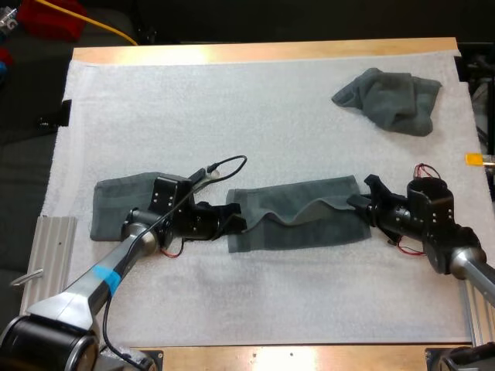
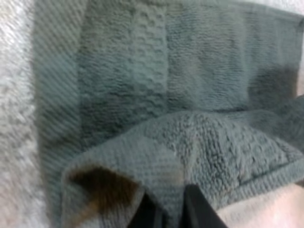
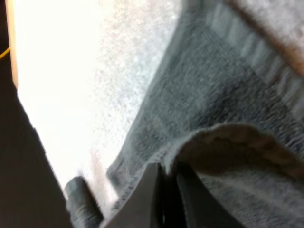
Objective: Pick towel from pile, fold and stack
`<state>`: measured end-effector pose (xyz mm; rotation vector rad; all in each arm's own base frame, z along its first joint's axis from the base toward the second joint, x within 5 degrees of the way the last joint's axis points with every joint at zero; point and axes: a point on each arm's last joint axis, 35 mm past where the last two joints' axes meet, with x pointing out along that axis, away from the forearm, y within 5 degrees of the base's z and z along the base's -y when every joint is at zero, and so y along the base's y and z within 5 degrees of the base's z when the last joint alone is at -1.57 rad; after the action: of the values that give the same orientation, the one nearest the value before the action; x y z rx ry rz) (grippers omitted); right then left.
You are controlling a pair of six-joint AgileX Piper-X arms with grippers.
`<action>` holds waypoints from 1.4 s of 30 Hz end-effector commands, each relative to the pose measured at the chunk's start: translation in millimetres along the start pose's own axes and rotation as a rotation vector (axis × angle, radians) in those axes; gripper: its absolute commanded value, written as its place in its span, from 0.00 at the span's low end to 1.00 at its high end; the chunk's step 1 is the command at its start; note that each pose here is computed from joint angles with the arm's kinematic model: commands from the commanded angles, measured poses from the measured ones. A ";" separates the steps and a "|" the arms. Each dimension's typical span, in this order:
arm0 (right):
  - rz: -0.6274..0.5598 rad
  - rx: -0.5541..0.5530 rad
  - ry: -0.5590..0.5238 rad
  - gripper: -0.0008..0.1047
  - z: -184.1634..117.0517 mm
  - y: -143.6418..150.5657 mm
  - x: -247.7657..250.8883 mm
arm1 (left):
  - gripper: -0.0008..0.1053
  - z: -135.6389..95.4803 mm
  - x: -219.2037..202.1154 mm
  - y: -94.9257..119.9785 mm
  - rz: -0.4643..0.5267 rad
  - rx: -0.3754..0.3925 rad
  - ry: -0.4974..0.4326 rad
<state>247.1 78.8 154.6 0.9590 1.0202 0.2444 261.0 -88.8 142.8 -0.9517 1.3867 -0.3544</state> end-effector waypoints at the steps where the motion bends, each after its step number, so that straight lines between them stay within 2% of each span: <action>1: 0.008 -0.007 -0.012 0.01 2.7 2.0 1.4 | 0.01 2.6 -0.5 -2.8 -0.002 0.010 -0.027; 7: -0.008 0.035 -0.044 0.01 5.1 -2.4 8.2 | 0.01 6.0 -0.7 -4.5 0.008 0.029 -0.079; 12: 0.015 0.028 -0.078 0.01 8.1 1.0 8.1 | 0.01 10.8 -1.4 -13.0 -0.073 0.090 -0.096; 14: 0.022 0.025 -0.078 0.05 8.4 1.6 8.1 | 0.04 11.1 -1.6 -14.5 -0.092 0.100 -0.089; 16: 0.022 0.025 -0.079 0.12 8.4 1.6 8.0 | 0.15 11.1 -1.6 -14.6 -0.093 0.101 -0.089; 17: 0.022 0.025 -0.079 0.19 8.4 1.6 8.0 | 0.22 11.1 -1.6 -14.6 -0.093 0.101 -0.089; 18: 0.025 0.024 -0.077 0.27 8.4 1.9 8.0 | 0.33 11.0 -1.6 -14.6 -0.095 0.101 -0.087; 19: 0.031 0.020 -0.078 0.31 8.7 2.5 8.0 | 0.39 10.9 -1.6 -14.7 -0.096 0.101 -0.085; 21: 0.074 -0.017 -0.083 0.49 10.6 6.8 7.6 | 0.60 10.4 -1.6 -15.0 -0.107 0.102 -0.071; 23: 0.126 -0.069 -0.087 0.59 12.5 11.9 6.9 | 0.68 9.7 -1.6 -15.5 -0.123 0.104 -0.051; 25: 0.195 -0.122 -0.087 0.63 14.5 18.5 5.7 | 0.66 9.3 -1.8 -16.9 -0.148 0.116 -0.030; 28: 0.245 -0.149 -0.093 0.63 15.9 24.7 2.5 | 0.62 8.6 -3.4 -19.8 -0.177 0.132 -0.014; 35: 0.184 -0.203 -0.164 0.63 14.7 30.5 -12.7 | 0.62 3.0 -22.9 -37.0 -0.211 0.207 -0.082; 42: 0.116 -0.272 -0.143 0.59 8.2 34.4 -29.6 | 0.62 -11.8 -47.3 -52.9 -0.238 0.260 -0.114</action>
<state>246.1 77.5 193.8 0.7946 0.7960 0.3868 257.7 -90.2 210.3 -0.9194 1.1080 -0.6288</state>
